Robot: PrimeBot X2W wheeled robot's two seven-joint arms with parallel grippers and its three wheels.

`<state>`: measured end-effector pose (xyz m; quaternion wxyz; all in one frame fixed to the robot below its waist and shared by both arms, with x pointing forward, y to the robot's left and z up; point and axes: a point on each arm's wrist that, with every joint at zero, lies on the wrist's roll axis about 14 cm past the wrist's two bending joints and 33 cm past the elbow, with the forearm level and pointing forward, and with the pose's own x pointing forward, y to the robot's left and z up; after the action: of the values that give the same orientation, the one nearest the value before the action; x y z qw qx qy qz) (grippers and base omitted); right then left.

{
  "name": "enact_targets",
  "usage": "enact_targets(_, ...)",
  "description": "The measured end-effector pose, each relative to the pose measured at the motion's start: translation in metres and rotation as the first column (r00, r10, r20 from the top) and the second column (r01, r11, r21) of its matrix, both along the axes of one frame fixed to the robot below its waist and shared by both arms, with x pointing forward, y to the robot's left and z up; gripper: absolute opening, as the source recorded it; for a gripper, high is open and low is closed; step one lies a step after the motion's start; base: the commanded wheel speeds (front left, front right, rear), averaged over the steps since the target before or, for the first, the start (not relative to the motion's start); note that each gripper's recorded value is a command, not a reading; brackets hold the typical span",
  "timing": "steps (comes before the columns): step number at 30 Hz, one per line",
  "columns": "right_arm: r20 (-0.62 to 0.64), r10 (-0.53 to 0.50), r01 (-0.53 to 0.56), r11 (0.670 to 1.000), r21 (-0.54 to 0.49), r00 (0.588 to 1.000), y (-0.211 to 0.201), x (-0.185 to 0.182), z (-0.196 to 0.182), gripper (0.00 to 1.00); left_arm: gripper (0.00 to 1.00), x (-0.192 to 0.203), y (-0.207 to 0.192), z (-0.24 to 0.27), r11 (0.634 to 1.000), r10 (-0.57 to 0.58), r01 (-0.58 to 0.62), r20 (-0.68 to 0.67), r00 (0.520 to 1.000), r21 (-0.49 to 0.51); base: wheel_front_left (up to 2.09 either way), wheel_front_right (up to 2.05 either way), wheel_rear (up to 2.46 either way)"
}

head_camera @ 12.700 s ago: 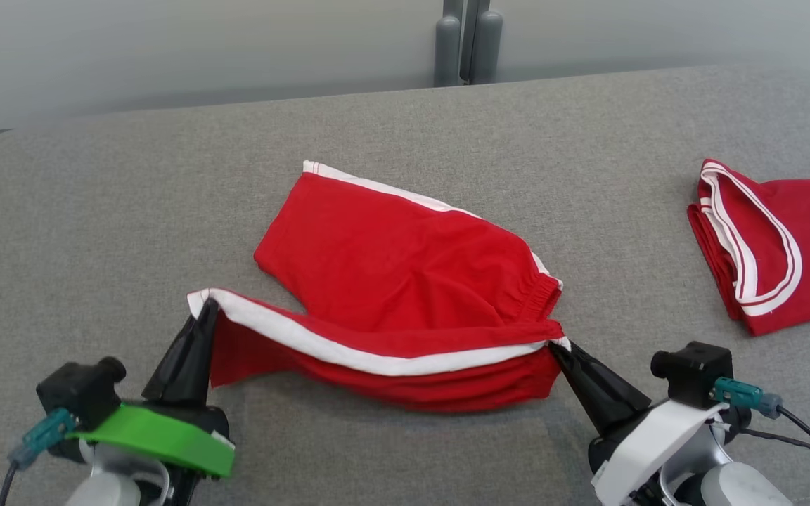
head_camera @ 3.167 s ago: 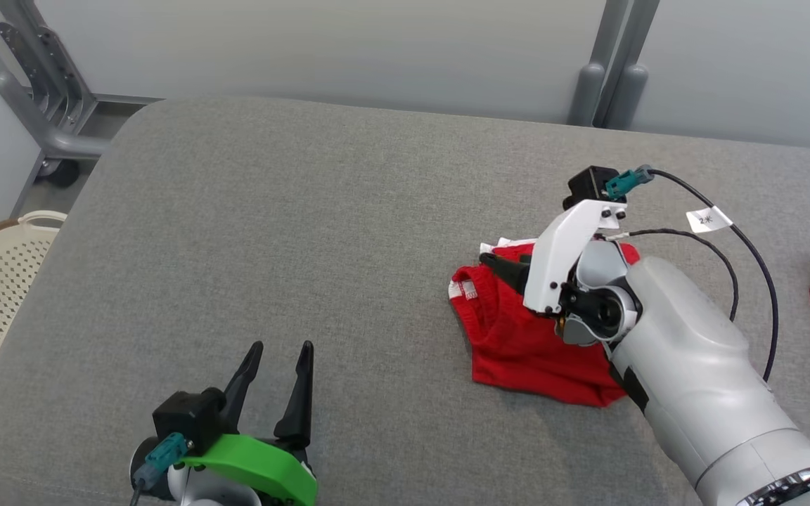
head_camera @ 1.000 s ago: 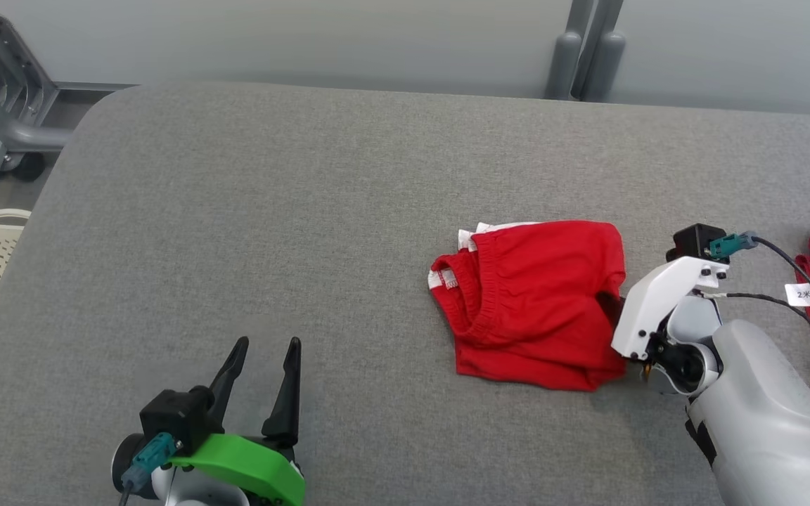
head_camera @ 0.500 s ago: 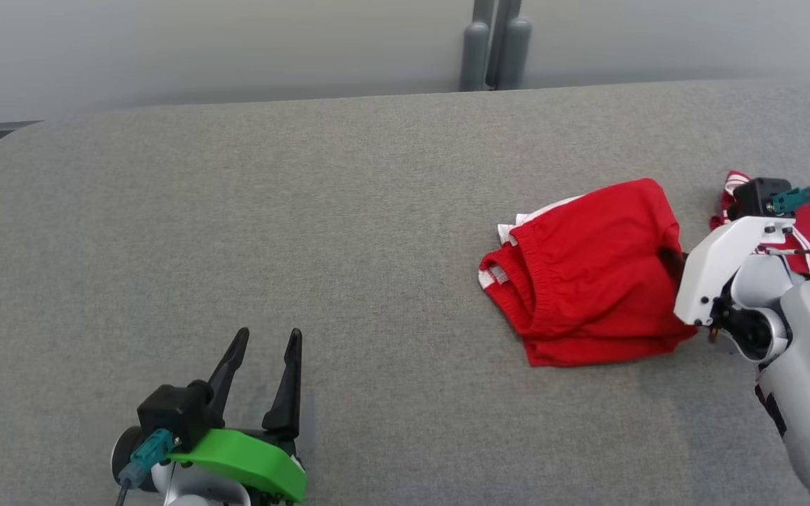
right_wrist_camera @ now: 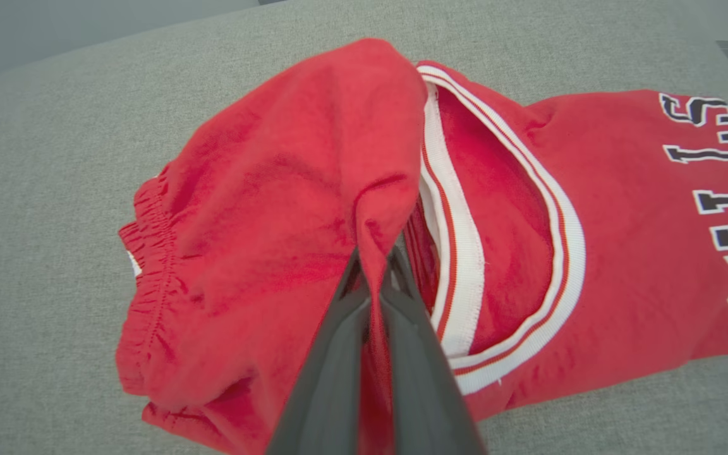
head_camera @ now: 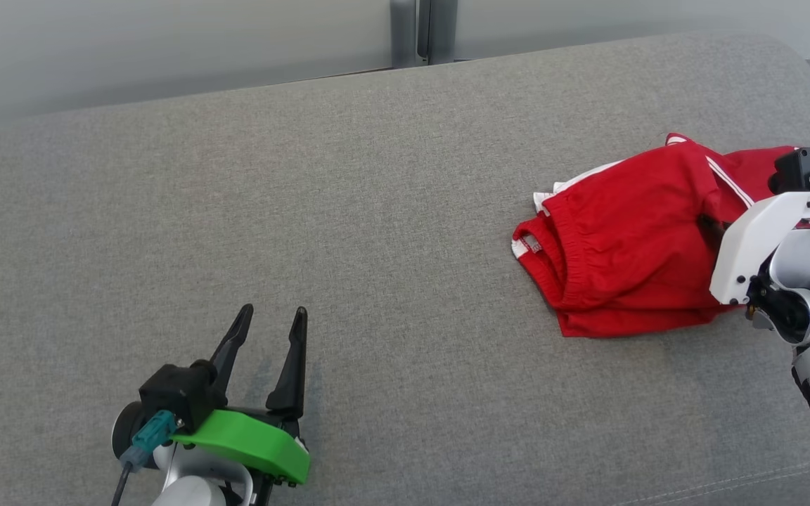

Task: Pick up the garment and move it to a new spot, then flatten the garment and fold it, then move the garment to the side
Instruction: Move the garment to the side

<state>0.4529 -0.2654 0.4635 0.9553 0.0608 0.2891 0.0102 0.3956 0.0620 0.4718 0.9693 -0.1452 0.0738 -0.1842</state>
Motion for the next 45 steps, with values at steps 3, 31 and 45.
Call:
enact_targets(3, 0.006, -0.003, 0.003, 1.0, -0.007, 1.0, -0.001, 0.001, 0.001, 0.0, 1.0, 0.001, 0.0, 0.001, 1.0, 0.001, -0.001, 0.002, 1.0, 0.001, 0.0, 0.0, 0.0)
enact_targets(31, 0.12, -0.042, 0.052, 0.995, -0.084, 0.992, -0.028, 0.018, 0.064, 0.0, 1.0, 0.001, 0.002, 0.002, 1.0, 0.016, -0.016, 0.01, 1.0, -0.013, 0.0, 0.0, 0.0)
enact_targets(45, 0.03, -0.167, 0.169, 0.954, -0.249, 0.986, -0.092, 0.016, 0.033, 0.0, 1.0, 0.009, 0.01, -0.008, 1.0, 0.014, -0.013, -0.017, 1.0, 0.022, 0.0, 0.0, 0.0)
